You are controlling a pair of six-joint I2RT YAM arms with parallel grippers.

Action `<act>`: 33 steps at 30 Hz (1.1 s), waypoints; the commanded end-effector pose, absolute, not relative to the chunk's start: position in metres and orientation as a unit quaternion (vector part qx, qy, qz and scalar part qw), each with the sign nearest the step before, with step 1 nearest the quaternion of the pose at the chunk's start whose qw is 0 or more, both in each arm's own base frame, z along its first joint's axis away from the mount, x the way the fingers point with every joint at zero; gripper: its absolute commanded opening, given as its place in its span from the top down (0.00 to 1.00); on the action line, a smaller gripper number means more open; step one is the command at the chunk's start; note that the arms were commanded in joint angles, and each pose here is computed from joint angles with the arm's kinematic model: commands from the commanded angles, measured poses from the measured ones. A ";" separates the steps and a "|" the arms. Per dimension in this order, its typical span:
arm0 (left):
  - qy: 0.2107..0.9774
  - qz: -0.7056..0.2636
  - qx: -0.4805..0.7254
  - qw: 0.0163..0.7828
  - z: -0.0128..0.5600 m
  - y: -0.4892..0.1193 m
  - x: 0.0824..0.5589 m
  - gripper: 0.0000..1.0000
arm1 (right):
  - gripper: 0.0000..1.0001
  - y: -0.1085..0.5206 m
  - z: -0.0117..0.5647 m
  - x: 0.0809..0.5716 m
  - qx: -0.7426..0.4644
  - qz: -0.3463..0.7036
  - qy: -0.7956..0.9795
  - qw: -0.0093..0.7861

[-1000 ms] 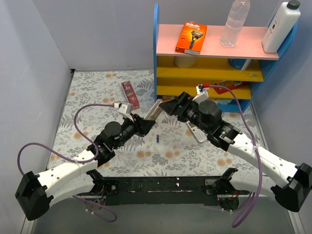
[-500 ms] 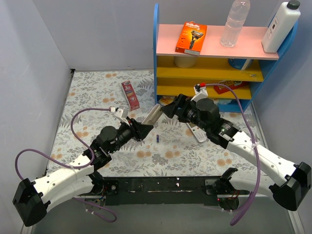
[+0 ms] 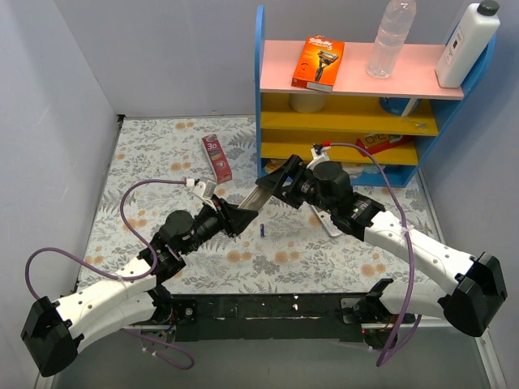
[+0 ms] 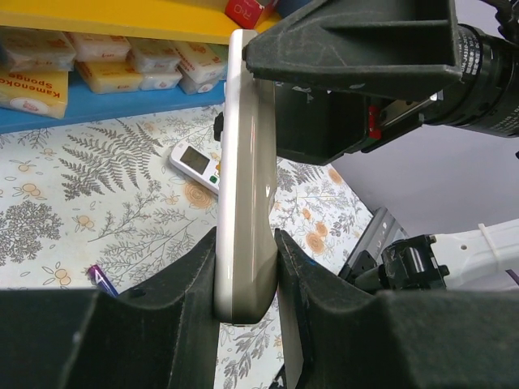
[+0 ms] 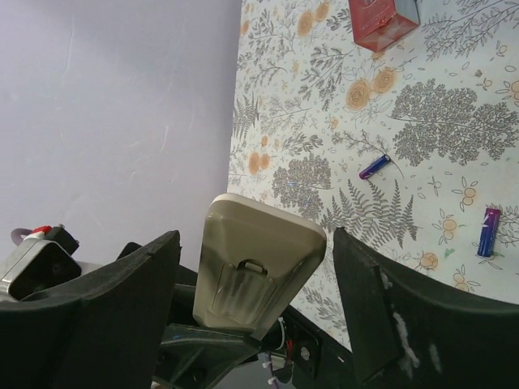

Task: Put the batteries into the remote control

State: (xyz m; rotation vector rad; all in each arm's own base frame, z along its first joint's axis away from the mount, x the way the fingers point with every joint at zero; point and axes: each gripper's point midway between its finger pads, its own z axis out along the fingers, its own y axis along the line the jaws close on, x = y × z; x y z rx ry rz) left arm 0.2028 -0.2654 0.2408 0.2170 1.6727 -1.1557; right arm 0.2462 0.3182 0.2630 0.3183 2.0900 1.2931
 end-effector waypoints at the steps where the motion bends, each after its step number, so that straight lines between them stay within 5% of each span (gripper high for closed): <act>1: 0.679 -0.492 0.106 0.534 0.252 -0.265 0.199 1.00 | 0.24 0.325 0.290 0.249 0.128 0.532 0.769 0.330; 6: 0.683 -0.488 0.116 0.531 0.249 -0.267 0.198 1.00 | 0.51 0.323 0.289 0.249 0.131 0.530 0.769 0.334; 7: 0.682 -0.490 0.121 0.529 0.249 -0.268 0.196 1.00 | 0.66 0.322 0.288 0.249 0.128 0.528 0.769 0.337; 9: 0.685 -0.489 0.125 0.525 0.247 -0.268 0.196 1.00 | 0.77 0.321 0.286 0.248 0.126 0.525 0.771 0.338; 12: 0.688 -0.492 0.131 0.517 0.246 -0.269 0.192 0.85 | 0.99 0.319 0.285 0.248 0.114 0.522 0.770 0.350; 13: 0.690 -0.492 0.131 0.514 0.245 -0.270 0.192 0.69 | 0.99 0.319 0.290 0.248 0.107 0.526 0.764 0.357; 17: 0.695 -0.492 0.134 0.506 0.246 -0.269 0.189 0.31 | 0.99 0.316 0.299 0.246 0.056 0.524 0.750 0.399; 21: 0.691 -0.504 0.153 0.494 0.249 -0.270 0.183 0.27 | 0.99 0.309 0.303 0.246 -0.003 0.505 0.739 0.445; 26: 0.677 -0.529 0.179 0.480 0.259 -0.261 0.183 0.10 | 0.99 0.305 0.309 0.240 -0.076 0.509 0.714 0.474; 33: 0.638 -0.589 0.253 0.427 0.266 -0.248 0.176 0.04 | 0.99 0.309 0.329 0.216 -0.239 0.527 0.643 0.502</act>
